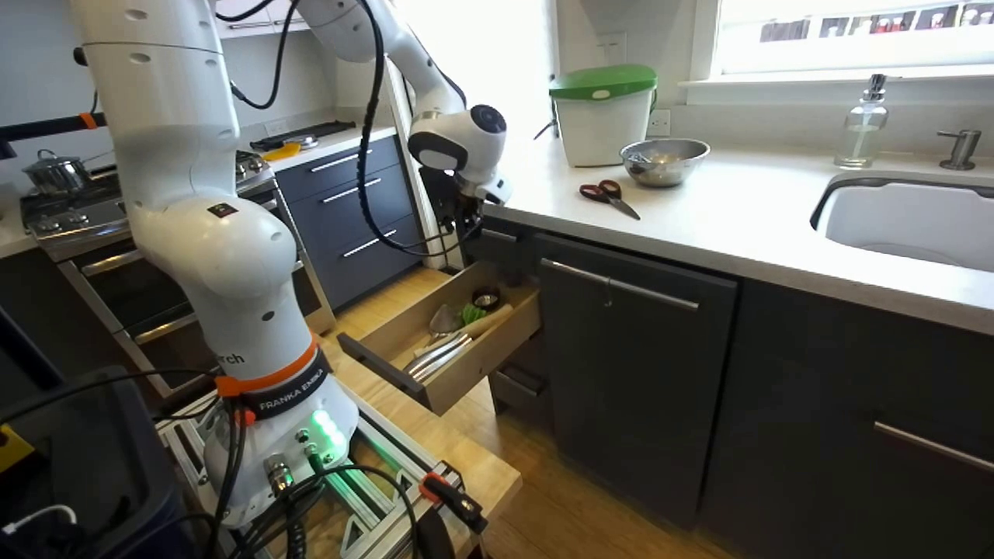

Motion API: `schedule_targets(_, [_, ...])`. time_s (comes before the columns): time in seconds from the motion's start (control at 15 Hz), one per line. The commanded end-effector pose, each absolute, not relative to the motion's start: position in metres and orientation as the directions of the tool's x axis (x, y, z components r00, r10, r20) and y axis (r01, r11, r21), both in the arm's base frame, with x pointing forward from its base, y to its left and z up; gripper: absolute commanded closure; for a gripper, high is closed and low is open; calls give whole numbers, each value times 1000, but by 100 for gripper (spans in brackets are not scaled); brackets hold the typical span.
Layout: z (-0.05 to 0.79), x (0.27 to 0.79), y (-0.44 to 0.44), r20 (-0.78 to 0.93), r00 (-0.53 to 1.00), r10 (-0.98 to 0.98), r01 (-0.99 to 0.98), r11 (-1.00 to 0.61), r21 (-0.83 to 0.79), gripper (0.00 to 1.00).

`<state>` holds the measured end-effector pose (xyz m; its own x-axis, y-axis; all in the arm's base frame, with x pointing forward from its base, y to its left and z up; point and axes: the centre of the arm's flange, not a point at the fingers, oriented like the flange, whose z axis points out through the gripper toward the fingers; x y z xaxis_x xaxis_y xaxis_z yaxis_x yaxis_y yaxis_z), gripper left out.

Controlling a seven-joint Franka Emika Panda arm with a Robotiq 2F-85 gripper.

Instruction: Pick up the green object and put it in the open drawer

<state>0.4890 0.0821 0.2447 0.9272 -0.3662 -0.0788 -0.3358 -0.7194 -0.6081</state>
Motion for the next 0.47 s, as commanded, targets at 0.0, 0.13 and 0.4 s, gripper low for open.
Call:
schedule_targets(0.0, [335,463,111,67,971,-231,-134,-751,-647,0])
schedule_targets(0.13, [386,457,118,185,959,-214,-36,-741,-671,1])
schedule_targets(0.4, [409,469,124,239,944,-228,-8,-739,-674,0])
